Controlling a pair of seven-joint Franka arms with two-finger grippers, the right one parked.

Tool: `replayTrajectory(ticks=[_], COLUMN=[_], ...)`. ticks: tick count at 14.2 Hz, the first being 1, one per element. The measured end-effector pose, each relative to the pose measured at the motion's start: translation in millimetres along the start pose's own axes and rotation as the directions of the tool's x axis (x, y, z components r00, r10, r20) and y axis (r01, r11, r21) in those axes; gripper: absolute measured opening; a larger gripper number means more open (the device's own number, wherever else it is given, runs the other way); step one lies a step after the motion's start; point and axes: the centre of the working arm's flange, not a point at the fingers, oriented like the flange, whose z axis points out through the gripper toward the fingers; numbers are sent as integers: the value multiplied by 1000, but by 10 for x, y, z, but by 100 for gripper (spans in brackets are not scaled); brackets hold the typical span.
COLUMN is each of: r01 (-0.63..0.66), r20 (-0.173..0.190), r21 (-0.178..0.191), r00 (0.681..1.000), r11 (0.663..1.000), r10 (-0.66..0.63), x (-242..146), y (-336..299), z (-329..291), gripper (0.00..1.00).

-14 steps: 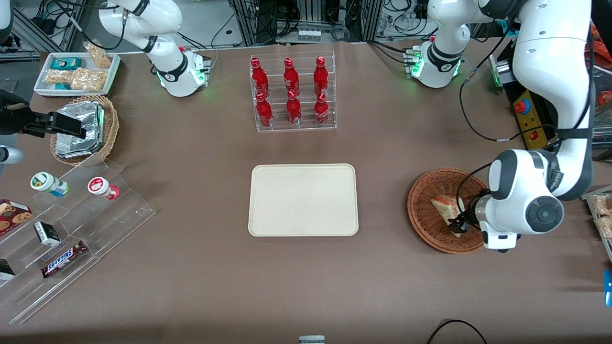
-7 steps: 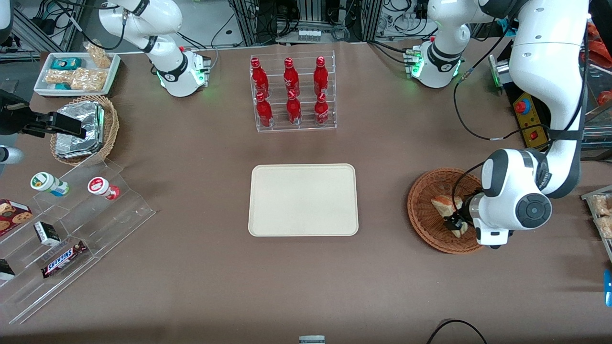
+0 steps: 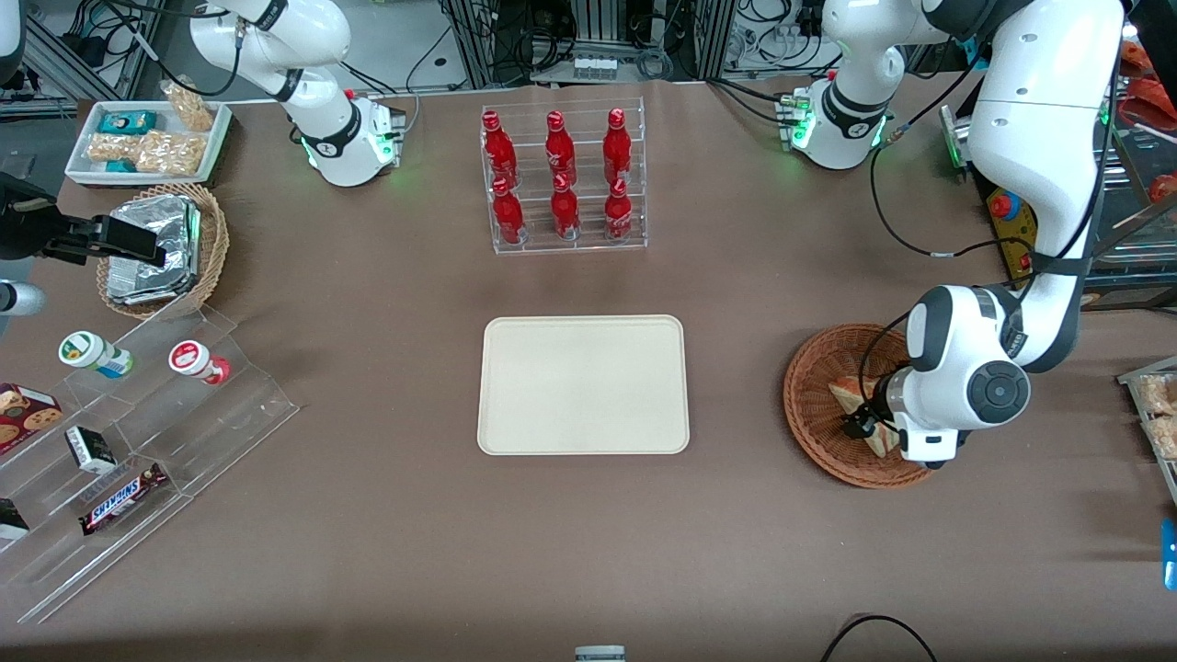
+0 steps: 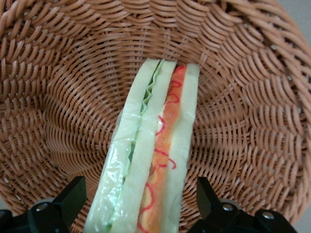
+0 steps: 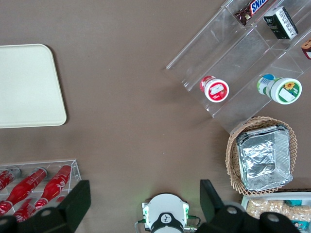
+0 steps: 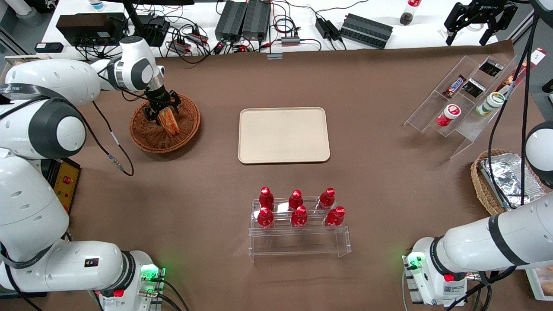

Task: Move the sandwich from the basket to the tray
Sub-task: 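Lower the left gripper and grasp the wrapped sandwich, then lift the sandwich and carry it over the cream tray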

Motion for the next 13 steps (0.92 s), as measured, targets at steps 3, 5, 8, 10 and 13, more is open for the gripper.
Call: replayTrajectory(ticks=[3, 5, 8, 10, 13], r01=[21, 28, -13, -44, -139], r20=[22, 23, 11, -27, -72], r21=[-20, -31, -51, -84, -124], r00=[1000, 999, 1000, 999, 989], r11=[1000, 999, 999, 995, 982], r10=[-21, -27, 13, 42, 131], x=[8, 86, 136, 99, -300], y=[-8, -80, -163, -158, 119], z=[-19, -81, -300, -625, -1025], gripper=[70, 50, 26, 21, 19])
